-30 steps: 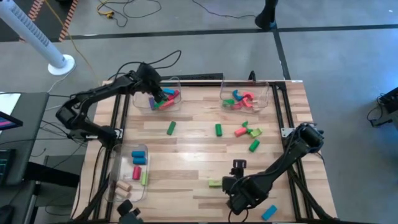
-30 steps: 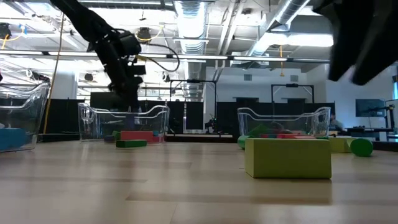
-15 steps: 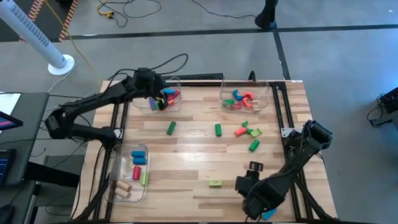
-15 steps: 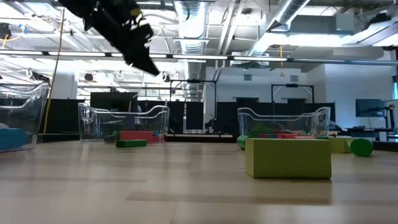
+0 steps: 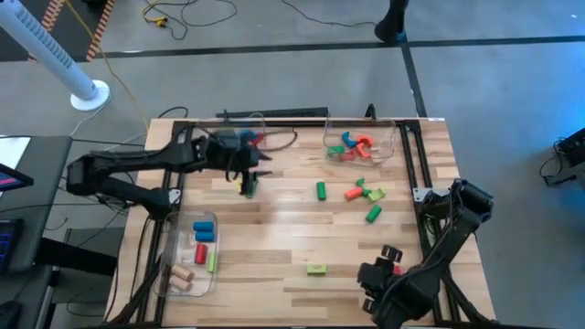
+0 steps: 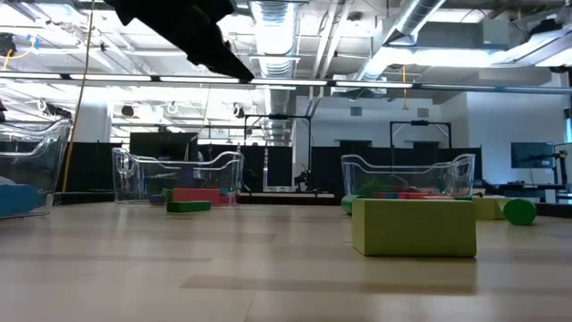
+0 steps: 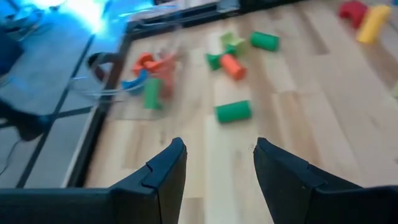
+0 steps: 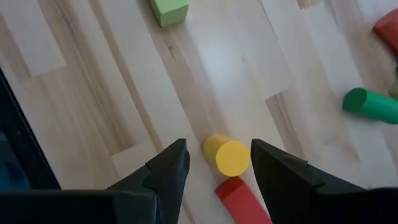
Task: Sort blocks by size
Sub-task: Put the yellow cylindrical block into the bottom left transparent bin
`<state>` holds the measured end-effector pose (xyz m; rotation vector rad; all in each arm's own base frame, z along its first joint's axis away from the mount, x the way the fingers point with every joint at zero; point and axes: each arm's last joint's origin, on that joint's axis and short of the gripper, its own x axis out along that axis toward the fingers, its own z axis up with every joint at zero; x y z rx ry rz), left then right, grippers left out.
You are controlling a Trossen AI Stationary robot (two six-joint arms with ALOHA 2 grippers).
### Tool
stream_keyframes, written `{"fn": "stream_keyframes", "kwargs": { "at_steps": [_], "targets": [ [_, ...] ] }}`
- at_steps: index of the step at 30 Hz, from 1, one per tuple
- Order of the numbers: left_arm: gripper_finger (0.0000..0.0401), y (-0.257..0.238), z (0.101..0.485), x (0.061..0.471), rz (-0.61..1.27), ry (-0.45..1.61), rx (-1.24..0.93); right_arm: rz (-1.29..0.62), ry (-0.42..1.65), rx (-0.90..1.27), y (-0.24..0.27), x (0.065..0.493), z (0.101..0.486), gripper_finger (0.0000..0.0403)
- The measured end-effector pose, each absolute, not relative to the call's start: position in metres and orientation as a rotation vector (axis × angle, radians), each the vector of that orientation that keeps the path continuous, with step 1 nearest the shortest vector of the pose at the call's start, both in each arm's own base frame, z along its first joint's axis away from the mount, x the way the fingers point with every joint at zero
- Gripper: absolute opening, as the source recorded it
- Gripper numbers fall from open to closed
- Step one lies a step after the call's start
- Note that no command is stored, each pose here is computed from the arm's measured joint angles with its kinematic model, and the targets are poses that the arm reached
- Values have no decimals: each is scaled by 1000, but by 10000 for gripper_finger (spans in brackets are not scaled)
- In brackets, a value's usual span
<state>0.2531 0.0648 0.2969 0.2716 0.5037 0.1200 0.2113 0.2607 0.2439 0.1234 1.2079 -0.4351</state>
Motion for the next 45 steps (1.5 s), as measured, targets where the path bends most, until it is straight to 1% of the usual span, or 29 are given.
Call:
{"fn": "stream_keyframes", "kwargs": {
  "at_steps": [5, 7, 10, 15, 21, 26, 36, 40, 45],
  "targets": [
    [179, 43, 284, 257, 24, 507, 302, -465, 1199, 154, 262, 205, 231, 211],
    [179, 33, 281, 257, -46, 508, 322, -477, 1198, 161, 262, 202, 225, 211],
    [179, 17, 277, 258, -147, 485, 352, -486, 1189, 174, 265, 198, 224, 214],
    [179, -3, 272, 259, -231, 453, 399, -494, 1157, 172, 266, 196, 224, 226],
    [179, -16, 269, 260, -270, 388, 414, -522, 1159, 161, 264, 195, 215, 243],
    [179, -21, 262, 258, -284, 377, 417, -536, 1165, 154, 260, 192, 203, 250],
    [179, -21, 256, 257, -299, 380, 406, -526, 1171, 174, 257, 190, 183, 250],
    [179, -22, 256, 257, -309, 376, 403, -531, 1171, 176, 256, 191, 182, 249],
    [179, -22, 256, 257, -309, 376, 402, -543, 1152, 163, 253, 192, 182, 234]
  ]
}}
